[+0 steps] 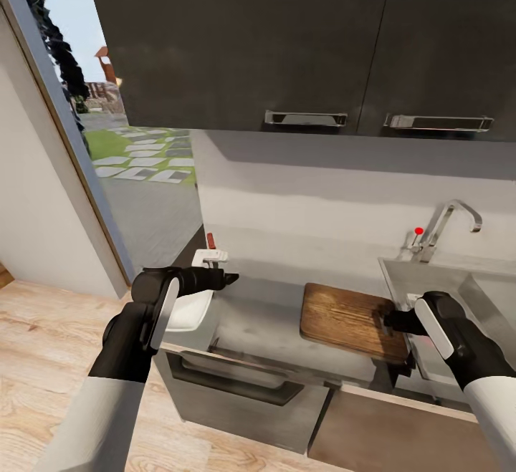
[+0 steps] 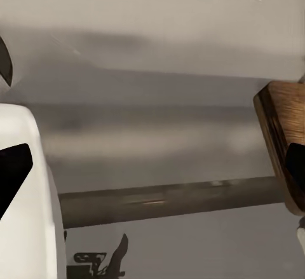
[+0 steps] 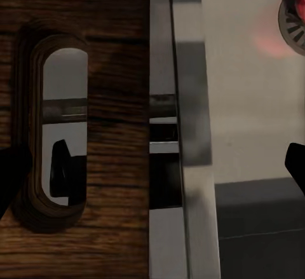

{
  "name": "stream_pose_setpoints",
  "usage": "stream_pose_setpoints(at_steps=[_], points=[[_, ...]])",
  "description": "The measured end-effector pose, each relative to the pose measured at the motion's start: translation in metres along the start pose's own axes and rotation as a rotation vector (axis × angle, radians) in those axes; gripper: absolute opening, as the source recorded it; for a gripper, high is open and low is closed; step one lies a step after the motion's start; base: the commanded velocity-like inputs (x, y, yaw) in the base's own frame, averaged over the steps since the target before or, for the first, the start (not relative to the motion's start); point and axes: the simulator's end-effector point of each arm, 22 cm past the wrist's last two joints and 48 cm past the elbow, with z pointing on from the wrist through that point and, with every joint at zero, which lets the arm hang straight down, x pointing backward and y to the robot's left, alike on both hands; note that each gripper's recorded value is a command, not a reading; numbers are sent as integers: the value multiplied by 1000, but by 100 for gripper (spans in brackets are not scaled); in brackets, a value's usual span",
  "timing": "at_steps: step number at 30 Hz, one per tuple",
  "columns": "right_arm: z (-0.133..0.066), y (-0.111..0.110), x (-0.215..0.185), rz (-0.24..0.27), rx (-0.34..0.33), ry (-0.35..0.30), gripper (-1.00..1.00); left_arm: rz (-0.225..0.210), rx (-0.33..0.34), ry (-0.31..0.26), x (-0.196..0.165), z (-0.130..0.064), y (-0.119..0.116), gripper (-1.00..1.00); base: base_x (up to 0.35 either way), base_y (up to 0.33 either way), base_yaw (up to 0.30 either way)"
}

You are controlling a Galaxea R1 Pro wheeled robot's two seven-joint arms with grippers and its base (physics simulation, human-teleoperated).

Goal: In the kitchen, take the Vidalia onion out of the sink, dice it on the chopping board with the paring knife, put the diced onion into the bowl on the countertop, then place both the paring knife and the chopping board into the sink.

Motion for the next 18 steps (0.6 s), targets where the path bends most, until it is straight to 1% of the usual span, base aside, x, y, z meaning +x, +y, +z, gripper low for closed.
stream_pose_setpoints(at_steps=[10, 14, 16, 18], points=[[-1, 0, -2, 6, -6, -4, 100, 1, 1, 0, 0, 0, 0, 100, 0, 0, 0], [-2, -4, -4, 26, -8, -10, 100, 1, 1, 0, 0, 0, 0, 100, 0, 0, 0], [-4, -9, -7, 47, -9, -16, 100, 1, 1, 0, 0, 0, 0, 100, 0, 0, 0], [-4, -11, -8, 57, -10, -18, 100, 1, 0, 1, 0, 0, 0, 100, 0, 0, 0]])
